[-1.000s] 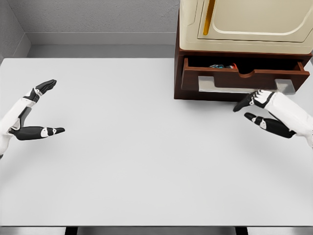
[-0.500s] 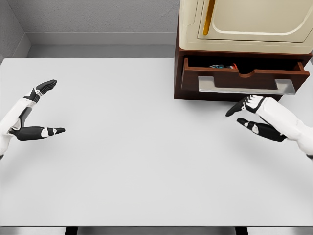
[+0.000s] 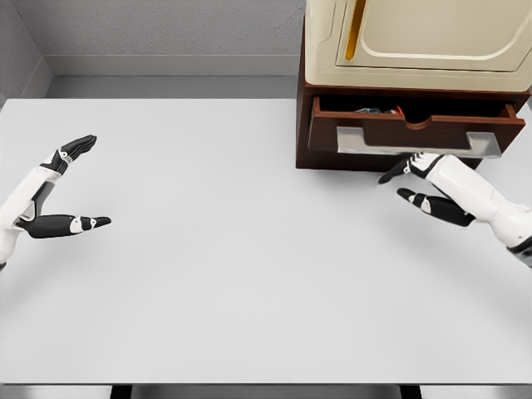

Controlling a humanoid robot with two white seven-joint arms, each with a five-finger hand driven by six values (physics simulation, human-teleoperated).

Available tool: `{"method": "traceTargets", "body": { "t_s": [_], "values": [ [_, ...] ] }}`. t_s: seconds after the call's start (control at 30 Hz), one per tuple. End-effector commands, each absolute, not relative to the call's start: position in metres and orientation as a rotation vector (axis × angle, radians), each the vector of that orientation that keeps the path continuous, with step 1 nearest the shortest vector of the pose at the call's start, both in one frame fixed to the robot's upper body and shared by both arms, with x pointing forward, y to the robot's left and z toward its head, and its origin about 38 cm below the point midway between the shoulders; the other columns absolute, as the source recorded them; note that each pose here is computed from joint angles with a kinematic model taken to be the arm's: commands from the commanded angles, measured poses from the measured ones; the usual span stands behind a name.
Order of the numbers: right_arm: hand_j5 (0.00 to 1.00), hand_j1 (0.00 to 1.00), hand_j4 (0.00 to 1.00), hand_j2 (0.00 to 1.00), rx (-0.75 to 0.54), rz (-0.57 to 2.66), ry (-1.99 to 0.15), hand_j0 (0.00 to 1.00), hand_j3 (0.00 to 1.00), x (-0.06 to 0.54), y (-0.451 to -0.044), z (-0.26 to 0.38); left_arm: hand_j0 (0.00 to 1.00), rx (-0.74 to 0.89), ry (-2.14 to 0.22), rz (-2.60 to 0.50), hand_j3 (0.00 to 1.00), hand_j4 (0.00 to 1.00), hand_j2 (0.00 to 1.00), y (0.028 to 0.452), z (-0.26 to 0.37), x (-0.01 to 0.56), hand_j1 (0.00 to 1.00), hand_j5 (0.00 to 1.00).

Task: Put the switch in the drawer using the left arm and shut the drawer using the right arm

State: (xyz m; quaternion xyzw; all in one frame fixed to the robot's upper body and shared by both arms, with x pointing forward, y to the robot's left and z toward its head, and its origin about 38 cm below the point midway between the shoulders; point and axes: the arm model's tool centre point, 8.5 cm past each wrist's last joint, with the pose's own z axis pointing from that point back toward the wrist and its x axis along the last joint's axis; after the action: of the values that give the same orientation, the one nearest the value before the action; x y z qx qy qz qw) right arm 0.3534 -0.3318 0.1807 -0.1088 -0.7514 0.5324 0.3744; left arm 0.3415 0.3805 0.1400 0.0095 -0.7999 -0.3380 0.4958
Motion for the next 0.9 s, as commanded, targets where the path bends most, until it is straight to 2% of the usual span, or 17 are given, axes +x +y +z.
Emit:
{"method": "traceTargets", "body": {
  "t_s": [0.0, 0.67, 0.77, 0.87],
  "values": [
    [0.58, 0.58, 0.58, 0.58, -0.281, 1.351, -1.915, 0.58, 0.58, 0.355, -0.335, 0.178, 1.00, 0.019, -1.941, -0.811, 1.00, 1.00, 1.00, 0.381, 0.140, 0.342, 1.00, 1.00],
    [0.59, 0.59, 0.59, 0.59, -0.348, 1.320, -1.917, 0.59, 0.59, 0.400, -0.337, 0.183, 1.00, 0.017, -1.941, -0.811, 1.00, 1.00, 1.00, 0.380, 0.140, 0.341, 1.00, 1.00],
    [0.60, 0.60, 0.60, 0.60, -0.317, 1.338, -1.923, 0.60, 0.60, 0.389, -0.332, 0.183, 1.00, 0.016, -1.940, -0.809, 1.00, 1.00, 1.00, 0.380, 0.139, 0.340, 1.00, 1.00],
    [0.61, 0.61, 0.61, 0.61, -0.318, 1.451, -1.828, 0.61, 0.61, 0.354, -0.360, 0.193, 1.00, 0.016, -1.941, -0.810, 1.00, 1.00, 1.00, 0.380, 0.140, 0.340, 1.00, 1.00]
  ]
}}
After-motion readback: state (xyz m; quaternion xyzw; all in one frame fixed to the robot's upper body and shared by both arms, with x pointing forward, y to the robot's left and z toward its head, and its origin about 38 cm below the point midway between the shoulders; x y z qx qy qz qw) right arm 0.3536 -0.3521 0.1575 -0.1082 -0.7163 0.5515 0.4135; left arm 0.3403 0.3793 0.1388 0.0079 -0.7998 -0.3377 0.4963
